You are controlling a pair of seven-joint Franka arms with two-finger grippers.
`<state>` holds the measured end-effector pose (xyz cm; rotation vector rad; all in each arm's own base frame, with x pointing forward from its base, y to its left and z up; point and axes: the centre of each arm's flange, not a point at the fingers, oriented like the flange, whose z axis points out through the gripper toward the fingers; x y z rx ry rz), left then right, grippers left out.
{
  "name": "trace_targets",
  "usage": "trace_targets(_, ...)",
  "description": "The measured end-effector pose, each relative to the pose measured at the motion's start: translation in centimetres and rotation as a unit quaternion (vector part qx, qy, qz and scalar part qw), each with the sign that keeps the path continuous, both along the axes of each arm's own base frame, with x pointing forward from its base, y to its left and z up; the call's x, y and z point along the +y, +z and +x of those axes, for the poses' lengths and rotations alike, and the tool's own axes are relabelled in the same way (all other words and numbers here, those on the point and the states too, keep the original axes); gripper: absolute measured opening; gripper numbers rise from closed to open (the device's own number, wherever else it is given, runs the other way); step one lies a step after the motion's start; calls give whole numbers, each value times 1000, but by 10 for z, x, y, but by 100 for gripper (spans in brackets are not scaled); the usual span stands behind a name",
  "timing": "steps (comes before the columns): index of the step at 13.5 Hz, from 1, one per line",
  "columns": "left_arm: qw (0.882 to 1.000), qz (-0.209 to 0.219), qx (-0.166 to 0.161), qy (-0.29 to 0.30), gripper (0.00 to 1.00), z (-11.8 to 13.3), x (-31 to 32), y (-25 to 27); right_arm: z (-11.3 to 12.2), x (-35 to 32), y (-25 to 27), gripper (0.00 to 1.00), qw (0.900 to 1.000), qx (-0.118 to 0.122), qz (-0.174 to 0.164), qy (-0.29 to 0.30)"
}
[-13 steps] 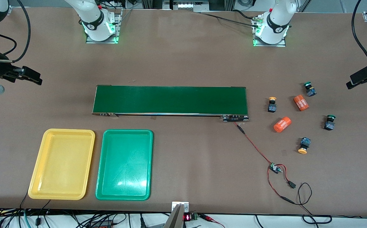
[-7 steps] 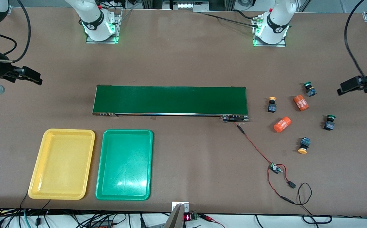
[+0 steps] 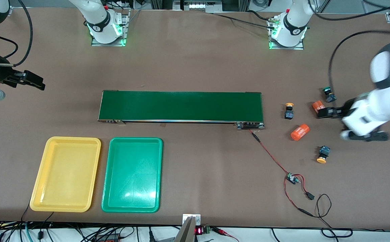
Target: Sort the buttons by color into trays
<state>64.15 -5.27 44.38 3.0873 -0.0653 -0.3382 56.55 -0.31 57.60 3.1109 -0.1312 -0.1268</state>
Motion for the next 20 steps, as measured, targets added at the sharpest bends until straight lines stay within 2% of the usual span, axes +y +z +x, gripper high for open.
trace_targets(2,1000,2,10,-13,100,6,-18,-29,0,0,0,100,1000,0,0,0)
trace_targets(6,999,1,27,-26,100,8,-8,-71,1,0,-2,100,1000,1,0,0)
trace_targets(10,994,-17,25,-102,100,2,-6,-123,1,0,-2,100,1000,2,0,0)
trace_targets(12,987,-32,25,-152,100,1,3,-142,1,0,-2,100,1000,1,0,0)
trace_targets(17,966,-65,50,-244,100,-3,23,-189,3,0,-4,100,1000,1,0,0)
trace_targets(20,952,-80,38,-292,100,-4,25,-202,4,0,-7,100,1000,3,0,0)
